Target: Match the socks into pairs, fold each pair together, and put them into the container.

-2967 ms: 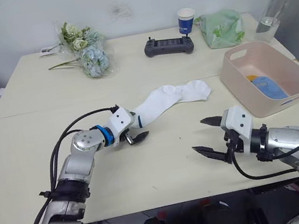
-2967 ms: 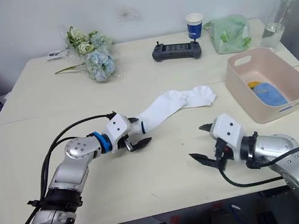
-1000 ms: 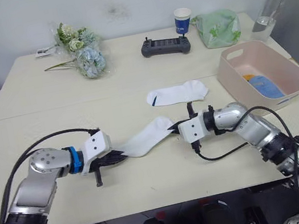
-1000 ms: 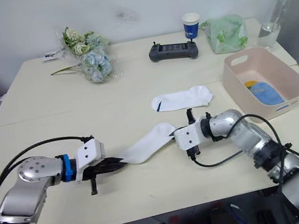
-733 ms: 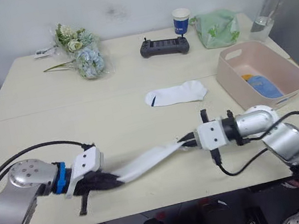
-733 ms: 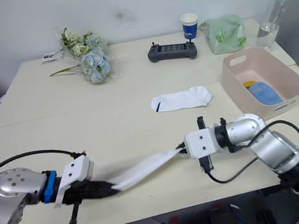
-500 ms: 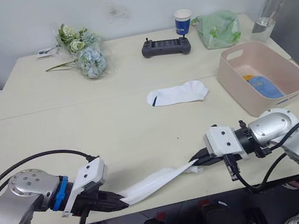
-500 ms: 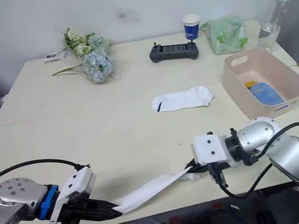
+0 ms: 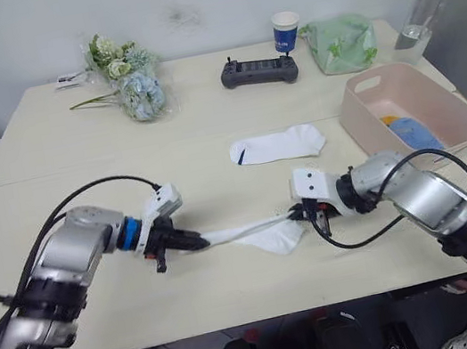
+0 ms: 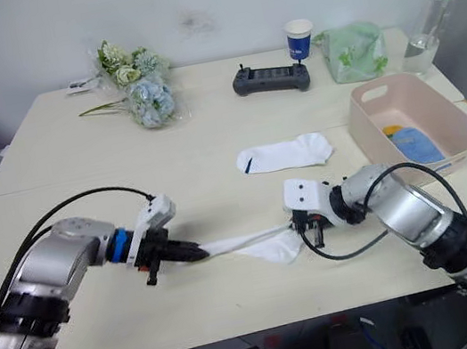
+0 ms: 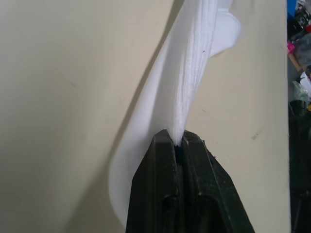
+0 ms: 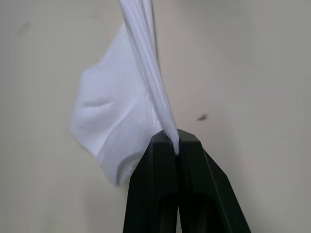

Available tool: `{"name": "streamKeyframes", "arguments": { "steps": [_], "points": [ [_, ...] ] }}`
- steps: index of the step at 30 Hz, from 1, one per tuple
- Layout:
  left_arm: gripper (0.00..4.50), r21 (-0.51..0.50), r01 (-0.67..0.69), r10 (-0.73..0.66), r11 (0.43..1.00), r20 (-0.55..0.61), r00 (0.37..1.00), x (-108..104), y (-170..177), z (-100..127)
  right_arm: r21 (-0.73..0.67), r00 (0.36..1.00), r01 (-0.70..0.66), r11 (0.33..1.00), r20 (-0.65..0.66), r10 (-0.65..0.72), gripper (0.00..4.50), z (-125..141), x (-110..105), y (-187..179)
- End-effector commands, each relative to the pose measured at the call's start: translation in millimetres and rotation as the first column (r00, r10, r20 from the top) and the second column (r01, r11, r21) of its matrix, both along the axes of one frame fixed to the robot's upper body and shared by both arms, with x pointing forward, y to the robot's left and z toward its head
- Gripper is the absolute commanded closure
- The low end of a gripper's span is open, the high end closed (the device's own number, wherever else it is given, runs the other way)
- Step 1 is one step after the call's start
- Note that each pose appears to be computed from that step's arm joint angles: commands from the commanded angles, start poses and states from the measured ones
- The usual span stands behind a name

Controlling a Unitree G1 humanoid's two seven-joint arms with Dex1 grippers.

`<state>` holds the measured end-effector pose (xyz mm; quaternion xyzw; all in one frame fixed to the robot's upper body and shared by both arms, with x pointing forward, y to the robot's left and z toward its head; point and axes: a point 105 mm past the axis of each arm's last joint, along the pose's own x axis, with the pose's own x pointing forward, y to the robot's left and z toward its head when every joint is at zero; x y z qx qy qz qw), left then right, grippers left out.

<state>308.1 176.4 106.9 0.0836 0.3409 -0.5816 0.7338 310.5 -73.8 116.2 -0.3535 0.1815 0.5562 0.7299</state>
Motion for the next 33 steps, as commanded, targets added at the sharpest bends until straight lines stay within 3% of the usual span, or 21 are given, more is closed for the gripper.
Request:
{"name": "streamKeyframes", "arguments": {
  "steps": [1,2,5,12,13,18,21,28,32,33],
  "points": [
    [4.50,-0.033,-0.055,0.055,0.998,-0.017,0.998,15.5,1.5,9.9,-0.005,0.990,-0.042,0.999,0.138,0.042,3.85,14.7,12.4,6.2],
    [4.50,-0.038,-0.071,0.070,0.997,-0.016,0.997,19.5,1.7,11.9,-0.011,0.987,-0.053,0.999,0.151,0.054,3.48,15.4,13.2,6.4],
    [3.79,-0.049,-0.096,0.098,0.994,0.020,0.995,31.6,4.6,23.1,-0.020,0.979,-0.068,0.997,0.191,0.071,2.52,19.7,15.4,3.5],
    [1.72,-0.120,-0.178,0.196,0.977,0.161,0.967,55.4,12.9,60.7,0.026,0.973,-0.023,0.999,0.231,0.016,0.15,38.9,13.9,-13.0],
    [1.40,-0.119,-0.188,0.208,0.975,0.187,0.960,56.8,16.2,62.4,0.042,0.974,-0.006,0.999,0.225,-0.004,0.00,41.8,12.4,-16.9],
    [0.03,-0.151,-0.231,0.262,0.961,0.243,0.934,55.3,25.0,59.0,0.210,0.981,0.125,0.970,0.121,-0.153,0.00,52.5,1.4,-28.1],
    [0.03,-0.143,-0.237,0.267,0.961,0.258,0.928,51.5,23.5,44.5,0.294,0.961,0.257,0.921,0.027,-0.277,0.00,41.7,-6.0,-31.3],
    [0.03,-0.129,-0.235,0.265,0.963,0.340,0.902,59.4,13.5,14.7,0.360,0.898,0.437,0.824,-0.124,-0.422,0.00,7.7,-28.1,-14.6],
    [0.03,-0.110,-0.216,0.240,0.970,0.332,0.912,59.7,9.2,3.0,0.348,0.878,0.477,0.807,-0.147,-0.455,0.00,-5.3,-33.9,-7.6],
    [0.20,-0.094,-0.205,0.224,0.974,0.323,0.920,58.1,9.2,-1.2,0.336,0.873,0.486,0.807,-0.149,-0.464,0.18,-10.6,-34.4,-6.4]
  ]
}}
